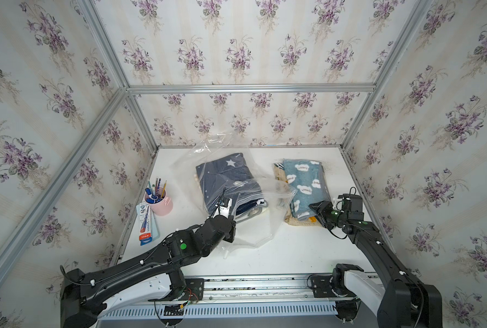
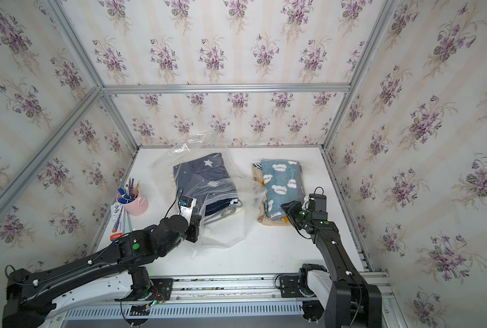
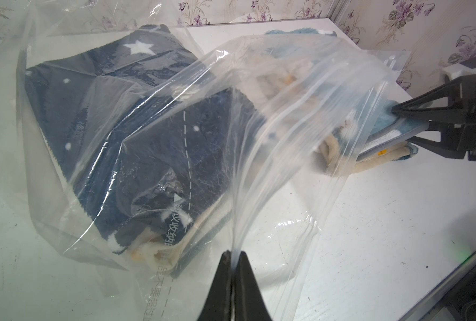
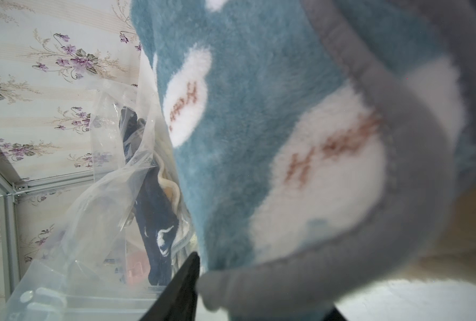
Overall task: Take the blanket out of the vacuum bag
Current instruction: Place the blanket at the center of the board, then adjust the blanket at the center of the board.
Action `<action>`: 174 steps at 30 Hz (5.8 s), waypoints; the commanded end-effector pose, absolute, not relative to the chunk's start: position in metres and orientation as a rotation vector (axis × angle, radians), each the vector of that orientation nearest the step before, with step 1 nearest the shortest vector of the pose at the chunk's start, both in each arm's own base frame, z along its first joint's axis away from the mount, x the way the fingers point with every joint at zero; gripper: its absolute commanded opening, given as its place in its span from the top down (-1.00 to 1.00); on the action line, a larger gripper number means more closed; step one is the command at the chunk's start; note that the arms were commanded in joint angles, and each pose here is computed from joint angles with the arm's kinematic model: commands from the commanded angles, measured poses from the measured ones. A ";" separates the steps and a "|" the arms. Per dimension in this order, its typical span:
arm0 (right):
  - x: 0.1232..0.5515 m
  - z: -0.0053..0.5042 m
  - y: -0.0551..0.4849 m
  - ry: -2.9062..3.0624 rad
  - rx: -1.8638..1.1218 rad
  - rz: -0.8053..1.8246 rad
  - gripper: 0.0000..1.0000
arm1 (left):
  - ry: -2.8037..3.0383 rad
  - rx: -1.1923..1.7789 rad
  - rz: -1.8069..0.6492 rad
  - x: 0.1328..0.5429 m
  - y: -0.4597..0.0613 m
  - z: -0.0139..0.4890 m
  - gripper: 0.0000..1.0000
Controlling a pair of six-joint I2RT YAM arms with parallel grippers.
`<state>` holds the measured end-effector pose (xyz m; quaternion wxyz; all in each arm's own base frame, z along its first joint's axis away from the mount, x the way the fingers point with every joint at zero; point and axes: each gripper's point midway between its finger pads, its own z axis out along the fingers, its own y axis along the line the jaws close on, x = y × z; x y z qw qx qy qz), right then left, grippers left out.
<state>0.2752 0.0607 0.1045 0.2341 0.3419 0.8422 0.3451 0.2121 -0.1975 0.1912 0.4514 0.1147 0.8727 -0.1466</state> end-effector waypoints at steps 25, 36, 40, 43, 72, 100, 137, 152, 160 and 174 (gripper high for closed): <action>0.314 0.118 0.124 2.480 0.282 0.251 0.69 | 2.136 0.177 -0.279 0.212 -0.164 0.183 0.86; 0.310 0.062 0.097 2.567 0.287 -0.004 0.31 | 2.152 0.174 -0.271 0.215 -0.169 0.181 0.85; 0.311 0.051 0.103 2.593 0.277 0.019 0.11 | 2.159 0.191 -0.267 0.217 -0.175 0.181 0.85; 0.312 0.043 0.107 2.611 0.276 0.035 0.08 | 2.164 0.201 -0.261 0.218 -0.177 0.181 0.85; 0.310 0.092 0.122 2.527 0.226 0.278 1.00 | 2.168 0.218 -0.282 0.219 -0.185 0.187 0.85; 0.270 0.070 0.180 2.672 0.031 0.750 0.34 | 2.174 0.236 -0.286 0.221 -0.192 0.194 0.85; 0.292 0.084 0.046 2.369 0.749 0.475 0.61 | 2.185 0.217 -0.303 0.217 -0.189 0.172 0.82; 0.325 0.064 0.072 2.353 0.788 0.680 0.56 | 2.220 0.211 -0.334 0.211 -0.189 0.160 0.83; 0.340 0.040 0.072 2.382 0.865 0.675 0.56 | 2.214 0.184 -0.351 0.205 -0.178 0.155 0.81; 0.378 0.032 0.044 2.218 1.150 0.699 0.68 | 2.209 0.161 -0.362 0.201 -0.170 0.151 0.81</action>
